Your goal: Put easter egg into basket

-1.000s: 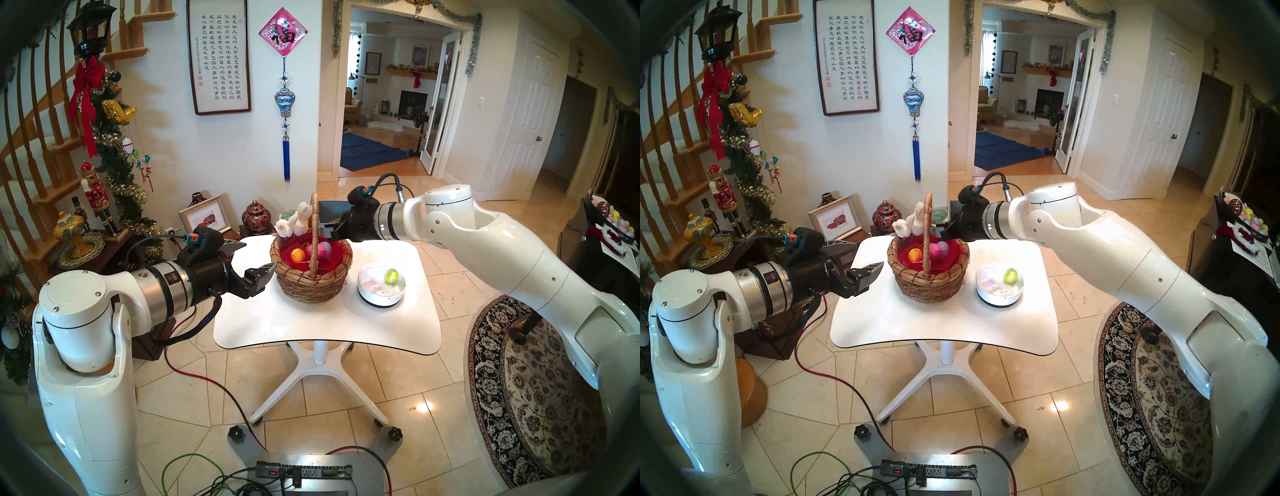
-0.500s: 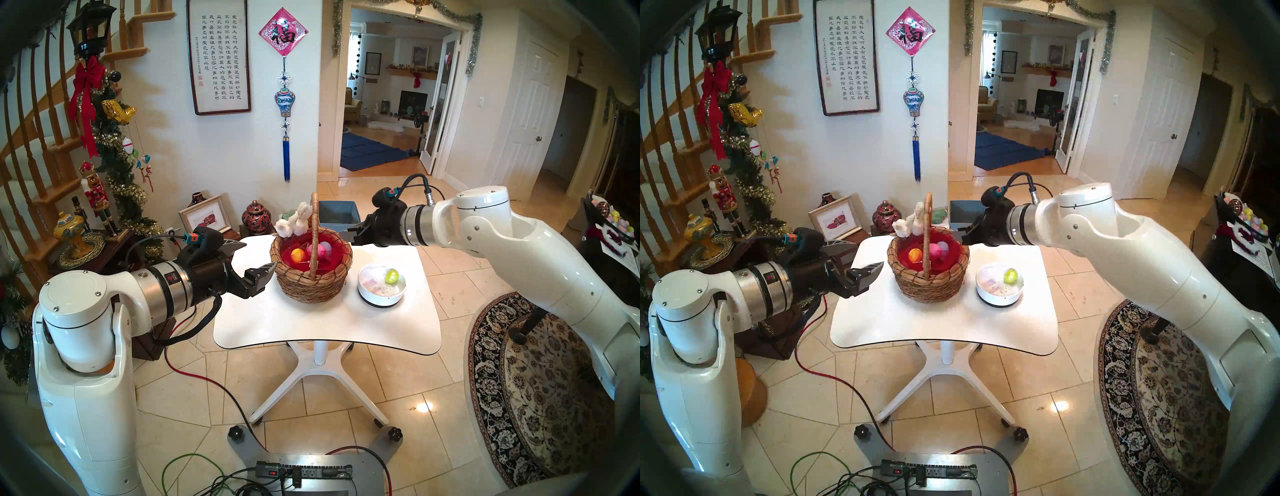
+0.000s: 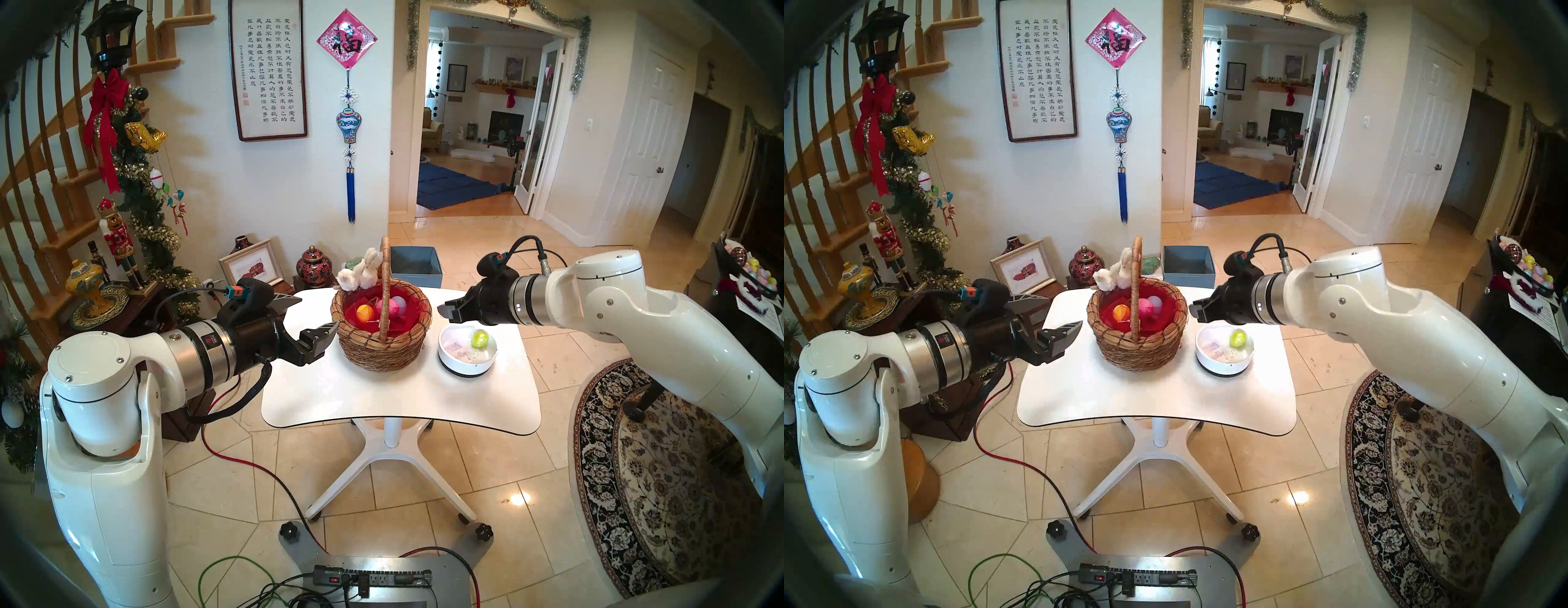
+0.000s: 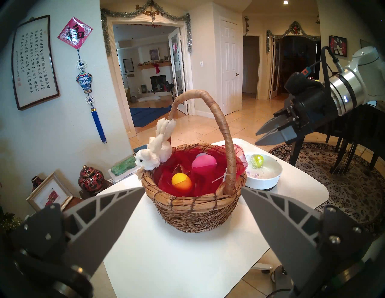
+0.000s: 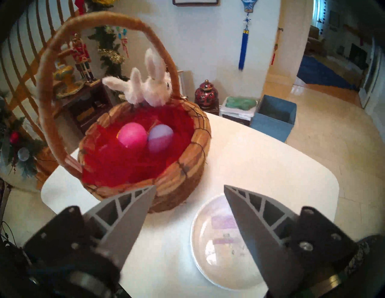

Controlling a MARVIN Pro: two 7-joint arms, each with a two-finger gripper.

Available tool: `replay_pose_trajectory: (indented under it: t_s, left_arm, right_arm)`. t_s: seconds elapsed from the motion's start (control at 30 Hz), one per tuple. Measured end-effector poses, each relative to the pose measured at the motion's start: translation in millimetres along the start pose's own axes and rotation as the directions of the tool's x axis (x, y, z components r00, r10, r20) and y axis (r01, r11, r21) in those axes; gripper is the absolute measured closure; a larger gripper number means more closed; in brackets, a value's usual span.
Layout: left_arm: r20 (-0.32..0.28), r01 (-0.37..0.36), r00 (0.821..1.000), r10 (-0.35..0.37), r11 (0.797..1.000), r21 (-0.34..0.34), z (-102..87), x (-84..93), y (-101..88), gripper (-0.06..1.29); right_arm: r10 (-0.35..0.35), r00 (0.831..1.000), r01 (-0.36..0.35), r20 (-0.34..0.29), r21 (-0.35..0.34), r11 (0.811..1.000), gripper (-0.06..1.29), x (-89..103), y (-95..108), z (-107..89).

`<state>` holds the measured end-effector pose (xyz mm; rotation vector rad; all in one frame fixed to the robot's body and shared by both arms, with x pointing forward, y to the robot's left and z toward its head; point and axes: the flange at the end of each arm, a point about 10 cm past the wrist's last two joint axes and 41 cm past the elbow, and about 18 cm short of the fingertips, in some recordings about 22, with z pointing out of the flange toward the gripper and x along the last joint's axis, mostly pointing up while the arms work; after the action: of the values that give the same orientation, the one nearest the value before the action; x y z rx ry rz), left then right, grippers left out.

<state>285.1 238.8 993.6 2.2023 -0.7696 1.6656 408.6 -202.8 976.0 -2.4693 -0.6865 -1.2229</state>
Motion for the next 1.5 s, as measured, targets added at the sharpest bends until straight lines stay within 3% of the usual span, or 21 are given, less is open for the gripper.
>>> replay_pose_trajectory:
  t_s: [0.17,0.6,0.93,1.17,1.5]
  left_arm:
    - [0.0,0.0,1.0,0.0,1.0,0.0,0.0,0.0,0.0,-0.03]
    - [0.0,0.0,1.0,0.0,1.0,0.0,0.0,0.0,0.0,-0.03]
    - [0.0,0.0,1.0,0.0,1.0,0.0,0.0,0.0,0.0,-0.03]
    - [0.0,0.0,1.0,0.0,1.0,0.0,0.0,0.0,0.0,-0.03]
    - [0.0,0.0,1.0,0.0,1.0,0.0,0.0,0.0,0.0,-0.03]
  right_arm:
    - [0.018,1.0,-0.018,0.02,-0.022,1.0,0.37,-9.8,0,1.7]
    - [0.066,0.994,-0.056,0.087,-0.103,0.993,0.38,-25.6,3,4.3]
    - [0.108,0.988,-0.092,0.115,-0.133,0.987,0.39,-35.7,-9,2.2]
    - [0.137,0.983,-0.118,0.12,-0.151,0.981,0.19,-42.5,-13,3.0]
    - [0.177,0.977,-0.15,0.123,-0.196,0.969,0.19,-52.2,-5,11.6]
